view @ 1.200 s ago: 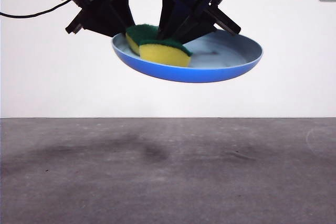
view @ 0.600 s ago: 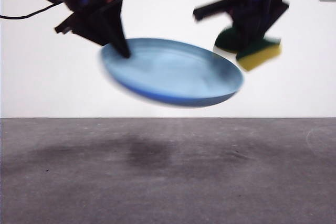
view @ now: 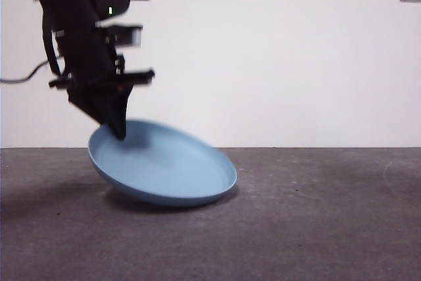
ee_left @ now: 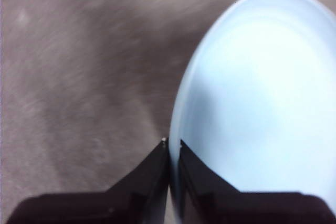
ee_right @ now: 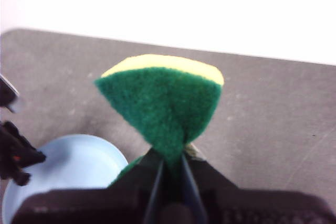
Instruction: Pick up the plate,pick up the cloth,clean the plate with the cloth
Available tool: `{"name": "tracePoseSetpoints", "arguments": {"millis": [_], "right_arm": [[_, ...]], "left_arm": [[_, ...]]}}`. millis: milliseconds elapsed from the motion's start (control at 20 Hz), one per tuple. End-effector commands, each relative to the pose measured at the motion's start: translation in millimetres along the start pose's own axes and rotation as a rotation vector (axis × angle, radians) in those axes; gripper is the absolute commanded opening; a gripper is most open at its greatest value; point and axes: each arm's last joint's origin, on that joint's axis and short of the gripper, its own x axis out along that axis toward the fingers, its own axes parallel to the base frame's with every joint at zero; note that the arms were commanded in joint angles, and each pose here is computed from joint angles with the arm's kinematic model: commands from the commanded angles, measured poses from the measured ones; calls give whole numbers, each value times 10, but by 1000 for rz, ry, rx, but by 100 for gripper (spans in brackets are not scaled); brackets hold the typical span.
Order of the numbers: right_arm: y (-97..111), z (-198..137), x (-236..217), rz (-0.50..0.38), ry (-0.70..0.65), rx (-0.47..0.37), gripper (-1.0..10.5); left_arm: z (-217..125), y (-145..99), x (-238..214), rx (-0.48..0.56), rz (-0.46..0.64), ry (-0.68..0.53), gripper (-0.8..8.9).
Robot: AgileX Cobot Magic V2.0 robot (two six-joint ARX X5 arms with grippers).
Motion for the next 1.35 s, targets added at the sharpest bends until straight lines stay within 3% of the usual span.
{"name": "tracePoseSetpoints", "arguments": {"millis": [50,250,300,500,700,1000,1350], "right_arm": [[-50,-32,-94,1,11,17,-16],[-103,-80,-181,-7,50,-1,-16],[-107,-93,-185,-9,63,-7,-16],[-84,-141,-125,-18,114,-26,-16],[3,-196,60,-28,171,-56,-16],[167,-377,598,-69,308,-108,-16],[291,-853,1484,66,562,-85,-14]], "left_arm": [[-53,81,248,-3,45,44,-8],[-111,149,430,-20,47,90,6],[-122,153,458,-20,46,99,47],[-128,153,479,-21,44,103,425],[-111,152,411,-34,46,91,436],[-8,153,-48,-75,49,-12,436],[-58,131,-1017,-73,29,-161,436]]}}
